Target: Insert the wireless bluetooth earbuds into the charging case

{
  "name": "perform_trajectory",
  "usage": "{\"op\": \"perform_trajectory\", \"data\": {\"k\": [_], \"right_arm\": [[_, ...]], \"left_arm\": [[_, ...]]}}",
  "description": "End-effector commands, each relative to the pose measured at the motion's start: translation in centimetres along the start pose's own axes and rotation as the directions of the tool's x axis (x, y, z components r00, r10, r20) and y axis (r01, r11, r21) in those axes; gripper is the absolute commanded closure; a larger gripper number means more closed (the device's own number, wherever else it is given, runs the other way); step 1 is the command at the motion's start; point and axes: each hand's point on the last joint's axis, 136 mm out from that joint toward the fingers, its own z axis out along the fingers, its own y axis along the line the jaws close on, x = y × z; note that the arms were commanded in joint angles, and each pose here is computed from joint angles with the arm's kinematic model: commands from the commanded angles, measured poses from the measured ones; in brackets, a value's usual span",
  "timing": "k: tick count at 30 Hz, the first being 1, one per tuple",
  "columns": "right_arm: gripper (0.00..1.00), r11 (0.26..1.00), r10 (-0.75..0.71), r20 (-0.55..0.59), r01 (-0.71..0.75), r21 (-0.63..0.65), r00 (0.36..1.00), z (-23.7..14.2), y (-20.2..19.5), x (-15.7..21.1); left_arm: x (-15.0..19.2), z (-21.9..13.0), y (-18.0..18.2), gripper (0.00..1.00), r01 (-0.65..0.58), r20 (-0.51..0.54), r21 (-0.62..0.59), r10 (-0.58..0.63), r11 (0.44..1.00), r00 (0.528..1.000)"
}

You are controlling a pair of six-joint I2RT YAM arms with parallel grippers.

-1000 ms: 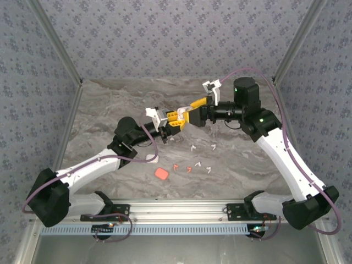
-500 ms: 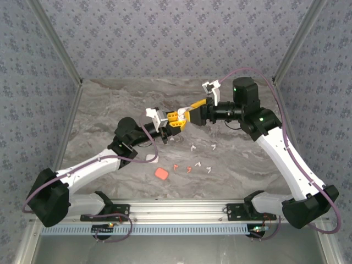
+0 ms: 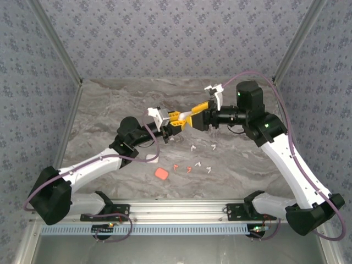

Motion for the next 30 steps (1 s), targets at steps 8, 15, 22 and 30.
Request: {"op": "perform_trajectory", "data": {"k": [8, 15, 22, 30], "right_arm": [[0.03, 0.857, -0.092, 0.120, 0.017, 0.515, 0.988, -5.4, -6.4, -1.3], [0.00, 0.696, -0.050, 0.216, -0.121, 0.708, 0.975, -9.1, -10.8, 0.2], [0.00, 0.671, 0.050, 0.230, -0.203, 0.713, 0.972, -9.0, -13.5, 2.8], [0.00, 0.655, 0.088, 0.230, -0.230, 0.720, 0.969, -9.2, -14.3, 3.9]], "left_arm": [[1.2, -0.1, 1.0, 1.00, 0.066, -0.061, -0.070, -0.070, 0.995, 0.996], [7.4, -0.7, 3.0, 1.00, 0.209, -0.220, -0.218, -0.256, 0.953, 0.941], [14.6, 0.4, 6.5, 1.00, 0.373, -0.352, -0.391, -0.511, 0.841, 0.784], [22.3, 2.4, 10.3, 1.00, 0.506, -0.354, -0.549, -0.733, 0.665, 0.580]]}}
